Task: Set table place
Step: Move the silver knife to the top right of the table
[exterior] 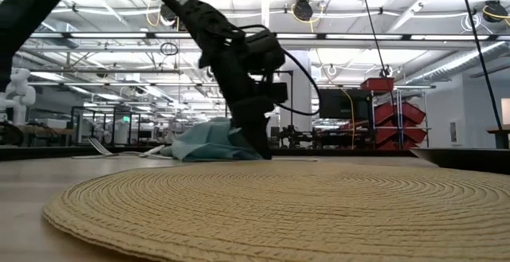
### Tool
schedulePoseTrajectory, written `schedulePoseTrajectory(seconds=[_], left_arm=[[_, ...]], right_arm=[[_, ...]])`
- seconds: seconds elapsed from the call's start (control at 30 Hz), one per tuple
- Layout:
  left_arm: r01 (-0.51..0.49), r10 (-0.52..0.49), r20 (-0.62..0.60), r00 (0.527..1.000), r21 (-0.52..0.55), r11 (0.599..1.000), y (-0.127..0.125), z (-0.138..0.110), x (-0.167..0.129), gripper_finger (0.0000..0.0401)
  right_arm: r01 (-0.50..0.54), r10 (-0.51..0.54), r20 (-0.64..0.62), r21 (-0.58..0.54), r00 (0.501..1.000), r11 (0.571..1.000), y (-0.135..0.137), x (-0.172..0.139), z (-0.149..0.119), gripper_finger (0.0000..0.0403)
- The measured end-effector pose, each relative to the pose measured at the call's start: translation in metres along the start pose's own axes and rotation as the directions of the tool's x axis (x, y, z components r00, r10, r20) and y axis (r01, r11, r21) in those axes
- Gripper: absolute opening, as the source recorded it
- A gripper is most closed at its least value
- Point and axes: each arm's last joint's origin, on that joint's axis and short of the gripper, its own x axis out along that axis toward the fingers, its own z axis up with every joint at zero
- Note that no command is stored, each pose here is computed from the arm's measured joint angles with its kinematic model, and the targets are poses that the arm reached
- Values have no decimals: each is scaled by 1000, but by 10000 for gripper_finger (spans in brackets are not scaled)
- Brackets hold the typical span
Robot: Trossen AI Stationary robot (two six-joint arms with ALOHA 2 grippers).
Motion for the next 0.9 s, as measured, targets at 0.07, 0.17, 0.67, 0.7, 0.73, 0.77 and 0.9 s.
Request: schedulePoseTrajectory(seconds=[0.07, 0.17, 0.67, 0.7, 0.73, 0.77, 0.9], left_arm=[[-1, 1, 5, 1000, 7, 1000, 7, 8, -1, 1], [15, -15, 34, 999, 21, 1000, 15, 24, -3, 1], [-165, 162, 53, 985, 76, 983, 25, 52, -94, 2], [-178, 175, 56, 983, 72, 981, 25, 51, -110, 2], [-192, 189, 49, 981, 71, 979, 23, 48, -125, 2], [-215, 211, 67, 975, 68, 974, 22, 48, -141, 2], [-323, 314, 119, 942, 62, 944, 4, 34, -216, 2]], right_arm=[[9, -9, 1, 7, 1000, 1000, 0, -3, 1, 155], [22, -22, 8, 15, 1000, 1000, 1, -4, 2, 155], [316, -304, -280, -3, 910, 949, -29, -12, -26, 155], [332, -319, -295, -4, 901, 943, -34, -12, -27, 155], [350, -334, -309, -6, 890, 937, -41, -12, -28, 155], [369, -351, -326, -8, 878, 929, -49, -11, -29, 155], [435, -408, -419, -34, 811, 900, -93, -10, -36, 155]])
